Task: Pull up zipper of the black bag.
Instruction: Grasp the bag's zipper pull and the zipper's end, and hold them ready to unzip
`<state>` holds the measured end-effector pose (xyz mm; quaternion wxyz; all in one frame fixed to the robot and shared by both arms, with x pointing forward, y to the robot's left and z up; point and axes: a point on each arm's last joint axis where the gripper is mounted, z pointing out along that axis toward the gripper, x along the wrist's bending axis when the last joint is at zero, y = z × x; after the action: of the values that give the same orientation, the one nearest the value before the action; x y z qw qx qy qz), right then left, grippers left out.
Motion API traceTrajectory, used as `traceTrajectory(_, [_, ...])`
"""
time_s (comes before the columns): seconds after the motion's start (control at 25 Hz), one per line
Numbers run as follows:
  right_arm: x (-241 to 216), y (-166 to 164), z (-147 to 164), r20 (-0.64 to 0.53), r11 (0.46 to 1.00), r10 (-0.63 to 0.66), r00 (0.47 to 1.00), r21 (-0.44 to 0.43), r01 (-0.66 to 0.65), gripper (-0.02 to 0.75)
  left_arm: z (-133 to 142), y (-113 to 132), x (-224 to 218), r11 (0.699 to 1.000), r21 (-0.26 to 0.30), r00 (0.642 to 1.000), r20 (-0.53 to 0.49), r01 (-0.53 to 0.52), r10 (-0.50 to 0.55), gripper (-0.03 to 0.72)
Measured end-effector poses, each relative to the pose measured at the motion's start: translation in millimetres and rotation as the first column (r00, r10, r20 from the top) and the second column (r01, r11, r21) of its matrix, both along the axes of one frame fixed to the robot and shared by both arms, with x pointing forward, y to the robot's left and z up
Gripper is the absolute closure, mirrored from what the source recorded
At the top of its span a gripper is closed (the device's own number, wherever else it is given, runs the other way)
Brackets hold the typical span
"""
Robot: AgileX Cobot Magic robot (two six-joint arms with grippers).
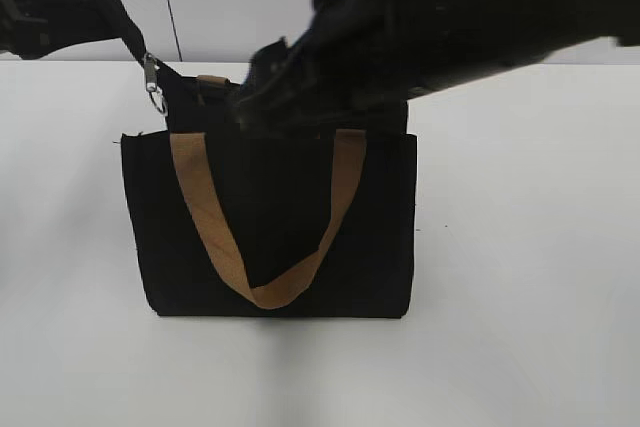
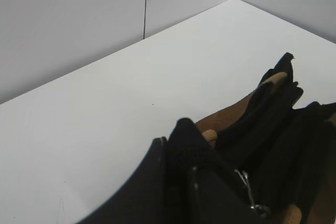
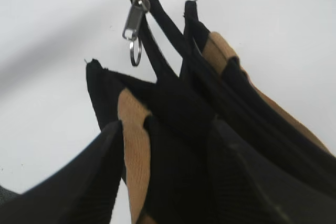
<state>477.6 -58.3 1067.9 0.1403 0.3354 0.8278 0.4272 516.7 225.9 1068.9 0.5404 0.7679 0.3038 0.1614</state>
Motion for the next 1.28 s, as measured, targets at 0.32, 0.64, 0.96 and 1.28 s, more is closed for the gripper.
traceTrajectory(0.32, [35.8, 53.5, -17.4, -0.004, 0.999, 0.036, 0.999, -0.005, -0.036, 0.395, 1.1, -0.6, -0.3, 1.000, -0.001, 1.000, 0.003, 0.010, -0.010, 0.666])
traceTrajectory(0.64, [30.2, 76.4, -28.0, -0.007, 0.995, 0.094, 0.996, -0.022, -0.094, 0.429, 1.5, -0.7, -0.2, 1.000, 0.000, 1.000, 0.004, 0.012, -0.012, 0.666])
traceTrajectory(0.96, [30.0, 77.0, -28.1, -0.021, 0.996, 0.085, 0.996, -0.005, -0.085, 0.433, 1.9, -1.1, -0.6, 1.000, -0.002, 1.000, 0.004, 0.018, -0.018, 0.667])
traceTrajectory(1.28, [34.6, 82.9, -40.0, -0.080, 0.998, 0.039, 0.996, 0.053, -0.034, 0.433, 2.3, -2.2, -1.9, 0.999, -0.010, 0.999, 0.001, 0.037, -0.037, 0.667])
